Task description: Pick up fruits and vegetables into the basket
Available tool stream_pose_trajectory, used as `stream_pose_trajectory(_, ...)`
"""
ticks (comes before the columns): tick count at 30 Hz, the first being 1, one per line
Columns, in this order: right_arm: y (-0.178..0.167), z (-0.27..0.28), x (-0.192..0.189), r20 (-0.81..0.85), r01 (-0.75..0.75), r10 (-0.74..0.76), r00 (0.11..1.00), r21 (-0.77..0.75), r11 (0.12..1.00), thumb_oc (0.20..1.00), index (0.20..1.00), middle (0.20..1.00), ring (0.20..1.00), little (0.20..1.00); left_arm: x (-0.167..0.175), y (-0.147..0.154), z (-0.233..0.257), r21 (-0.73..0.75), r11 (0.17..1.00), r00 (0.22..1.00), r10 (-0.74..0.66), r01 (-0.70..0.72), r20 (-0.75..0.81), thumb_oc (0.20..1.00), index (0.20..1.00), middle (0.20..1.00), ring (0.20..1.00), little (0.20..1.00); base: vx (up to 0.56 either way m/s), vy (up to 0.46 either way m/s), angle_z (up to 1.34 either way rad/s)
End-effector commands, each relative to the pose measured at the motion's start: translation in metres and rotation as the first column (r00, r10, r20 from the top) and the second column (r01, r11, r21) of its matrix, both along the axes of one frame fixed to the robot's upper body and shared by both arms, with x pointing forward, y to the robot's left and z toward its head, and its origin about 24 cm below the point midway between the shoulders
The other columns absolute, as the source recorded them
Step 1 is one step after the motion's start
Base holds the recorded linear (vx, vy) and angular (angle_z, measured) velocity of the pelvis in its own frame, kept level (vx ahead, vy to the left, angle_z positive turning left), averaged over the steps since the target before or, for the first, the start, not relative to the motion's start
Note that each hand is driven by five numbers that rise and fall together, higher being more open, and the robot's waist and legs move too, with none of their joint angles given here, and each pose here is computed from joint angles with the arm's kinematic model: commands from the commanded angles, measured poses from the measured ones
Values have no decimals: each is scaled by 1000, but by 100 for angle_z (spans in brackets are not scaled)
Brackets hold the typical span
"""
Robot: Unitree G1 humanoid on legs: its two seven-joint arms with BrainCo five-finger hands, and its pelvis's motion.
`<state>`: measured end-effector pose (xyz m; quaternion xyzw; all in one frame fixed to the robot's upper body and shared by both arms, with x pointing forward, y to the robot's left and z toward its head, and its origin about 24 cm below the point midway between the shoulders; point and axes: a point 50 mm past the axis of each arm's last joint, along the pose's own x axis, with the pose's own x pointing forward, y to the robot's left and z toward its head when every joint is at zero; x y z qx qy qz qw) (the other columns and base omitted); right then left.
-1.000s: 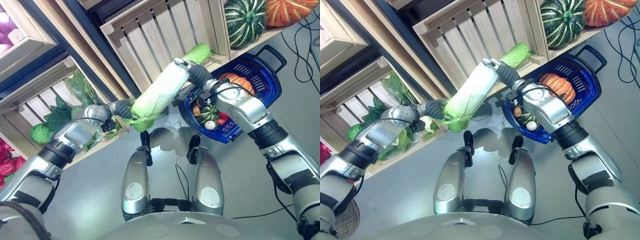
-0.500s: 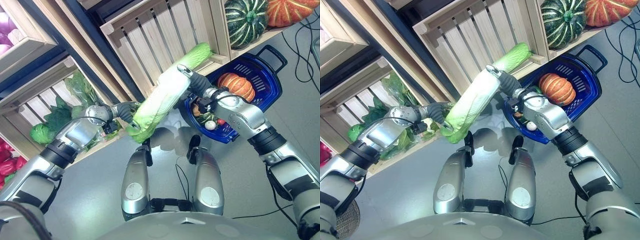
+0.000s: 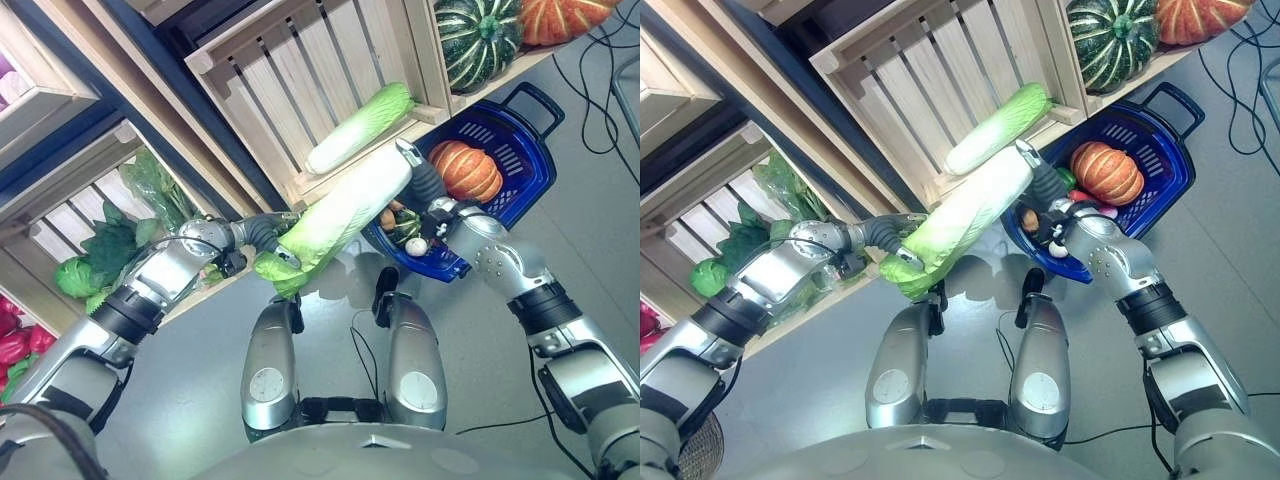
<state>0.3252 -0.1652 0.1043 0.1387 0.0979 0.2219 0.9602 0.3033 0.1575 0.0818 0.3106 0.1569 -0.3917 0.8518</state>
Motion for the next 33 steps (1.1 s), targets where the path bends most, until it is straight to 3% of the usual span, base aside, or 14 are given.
stream_pose_trajectory(1,11,37,2,171,-90,51,984,233,968,200,200,200,200,200,-12,-8,1,-73,997,1000,-24,24,-1,1000,1000,1000,1000,1000,-25,-61,-5)
stream_pose_trajectory(6,-21,26,2,137,12,-49,989,258,966,200,200,200,200,200,-13,0,-2,-133,991,999,26,-29,-25,1000,1000,1000,1000,1000,-22,-71,-8)
stream_pose_trajectory(13,-64,15,-4,113,131,-173,978,310,942,200,200,200,200,200,-20,5,-5,-330,939,986,50,-100,-157,1000,1000,1000,1000,1000,-22,-70,-3)
stream_pose_trajectory(22,-100,14,-4,109,252,-311,944,368,895,200,200,200,200,200,-26,-2,-11,-619,756,951,13,-213,-310,1000,1000,1000,1000,1000,10,-90,-4)
stream_pose_trajectory(33,-139,30,0,109,368,-460,881,455,811,200,200,200,200,200,-26,5,-25,-601,732,929,122,-321,-348,1000,1000,1000,1000,1000,-7,-55,-5)
